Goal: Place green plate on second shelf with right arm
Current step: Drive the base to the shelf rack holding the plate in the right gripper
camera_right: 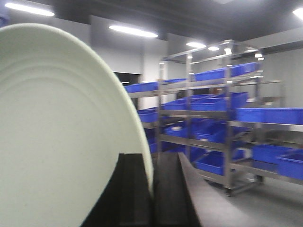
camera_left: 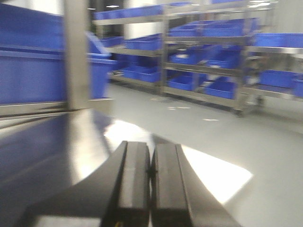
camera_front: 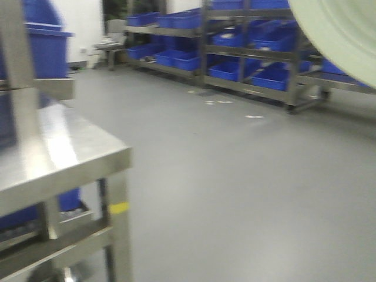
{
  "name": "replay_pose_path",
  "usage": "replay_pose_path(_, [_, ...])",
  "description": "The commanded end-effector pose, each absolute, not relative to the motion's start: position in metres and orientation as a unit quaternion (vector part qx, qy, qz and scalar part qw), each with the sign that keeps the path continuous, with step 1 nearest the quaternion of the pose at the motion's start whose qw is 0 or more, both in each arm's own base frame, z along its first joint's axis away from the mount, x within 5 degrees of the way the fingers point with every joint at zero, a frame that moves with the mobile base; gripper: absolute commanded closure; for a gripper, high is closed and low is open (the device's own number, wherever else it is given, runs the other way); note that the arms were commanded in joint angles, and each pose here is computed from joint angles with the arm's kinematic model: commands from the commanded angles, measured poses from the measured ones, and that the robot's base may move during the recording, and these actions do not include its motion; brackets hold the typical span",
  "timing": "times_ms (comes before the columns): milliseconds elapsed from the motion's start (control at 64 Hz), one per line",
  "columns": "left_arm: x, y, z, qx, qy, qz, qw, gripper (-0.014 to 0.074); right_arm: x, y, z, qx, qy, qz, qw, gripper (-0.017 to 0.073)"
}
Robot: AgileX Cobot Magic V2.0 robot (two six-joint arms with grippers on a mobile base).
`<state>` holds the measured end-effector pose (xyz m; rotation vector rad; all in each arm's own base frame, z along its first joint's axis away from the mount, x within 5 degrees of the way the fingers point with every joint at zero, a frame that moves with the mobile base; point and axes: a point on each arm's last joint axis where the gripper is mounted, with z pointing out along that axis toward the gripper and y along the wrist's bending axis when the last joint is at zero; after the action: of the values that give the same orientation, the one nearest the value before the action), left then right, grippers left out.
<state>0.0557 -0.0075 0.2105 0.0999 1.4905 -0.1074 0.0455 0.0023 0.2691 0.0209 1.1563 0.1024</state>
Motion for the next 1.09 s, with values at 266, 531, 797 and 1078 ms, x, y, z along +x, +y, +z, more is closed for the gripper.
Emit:
replay_pose_path(266, [0.0555, -0.0073, 0.2057, 0.041, 0.655, -0.053, 0.753, 0.0463, 0.039, 0.002, 0.2885, 0.013, 0.491, 0.053, 0.87, 0.0506])
replay_pose_path(531, [0.0555, -0.0073, 0.2057, 0.041, 0.655, -0.053, 0.753, 0.0463, 0.039, 0.002, 0.2885, 0.013, 0.491, 0.053, 0.87, 0.0506])
replay_pose_path(797, [0.0555, -0.0073, 0.2057, 0.041, 0.655, -0.053, 0.753, 0.0463, 0.039, 0.002, 0.2885, 0.013, 0.491, 0.053, 0.87, 0.0506])
replay_pose_path(1078, [0.0555, -0.0073, 0.2057, 0.041, 0.655, -0.053, 0.753, 0.0463, 0.039, 0.002, 0.2885, 0.013, 0.491, 0.053, 0.87, 0.0506])
